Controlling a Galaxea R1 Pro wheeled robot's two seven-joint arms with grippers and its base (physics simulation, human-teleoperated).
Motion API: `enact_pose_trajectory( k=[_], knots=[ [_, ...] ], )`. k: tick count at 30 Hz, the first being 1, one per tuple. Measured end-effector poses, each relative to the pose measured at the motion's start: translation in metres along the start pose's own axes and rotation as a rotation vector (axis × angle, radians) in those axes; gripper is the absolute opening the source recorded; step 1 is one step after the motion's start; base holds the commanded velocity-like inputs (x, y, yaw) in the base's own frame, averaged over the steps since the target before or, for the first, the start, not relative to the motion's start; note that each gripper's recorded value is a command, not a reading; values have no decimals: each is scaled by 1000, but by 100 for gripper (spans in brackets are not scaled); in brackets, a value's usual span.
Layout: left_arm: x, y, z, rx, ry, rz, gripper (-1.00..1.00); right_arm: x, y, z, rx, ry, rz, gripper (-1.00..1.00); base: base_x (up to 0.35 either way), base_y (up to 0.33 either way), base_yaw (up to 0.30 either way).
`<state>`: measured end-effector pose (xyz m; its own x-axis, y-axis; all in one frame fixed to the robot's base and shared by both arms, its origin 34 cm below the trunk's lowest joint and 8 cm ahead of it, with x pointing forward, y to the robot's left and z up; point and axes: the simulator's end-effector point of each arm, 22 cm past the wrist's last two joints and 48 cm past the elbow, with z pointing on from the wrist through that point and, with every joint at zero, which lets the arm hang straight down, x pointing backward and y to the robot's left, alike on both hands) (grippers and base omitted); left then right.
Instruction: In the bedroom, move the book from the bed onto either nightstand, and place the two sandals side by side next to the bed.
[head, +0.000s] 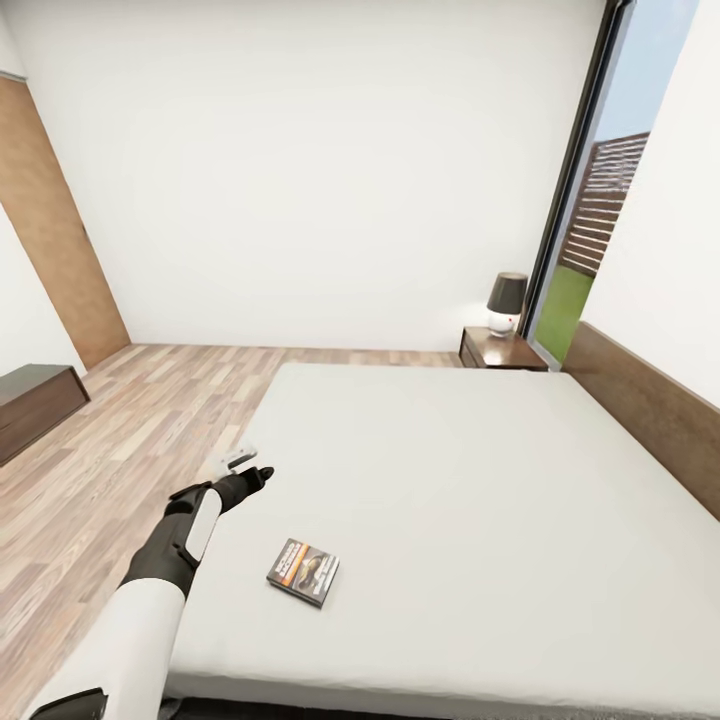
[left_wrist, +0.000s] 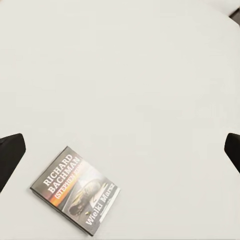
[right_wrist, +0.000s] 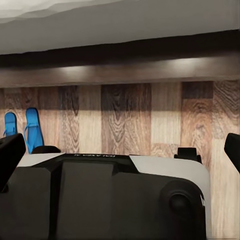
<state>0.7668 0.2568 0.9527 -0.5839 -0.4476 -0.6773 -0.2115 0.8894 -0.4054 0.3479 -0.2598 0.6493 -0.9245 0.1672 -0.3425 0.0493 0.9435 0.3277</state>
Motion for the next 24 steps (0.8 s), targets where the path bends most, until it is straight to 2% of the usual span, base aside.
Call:
enact_pose_trajectory(
  k=[24],
  knots=[
    [26,-3,15,2,46,-9,100,16,-3,3,6,36,11,100,0,0,0]
  ],
)
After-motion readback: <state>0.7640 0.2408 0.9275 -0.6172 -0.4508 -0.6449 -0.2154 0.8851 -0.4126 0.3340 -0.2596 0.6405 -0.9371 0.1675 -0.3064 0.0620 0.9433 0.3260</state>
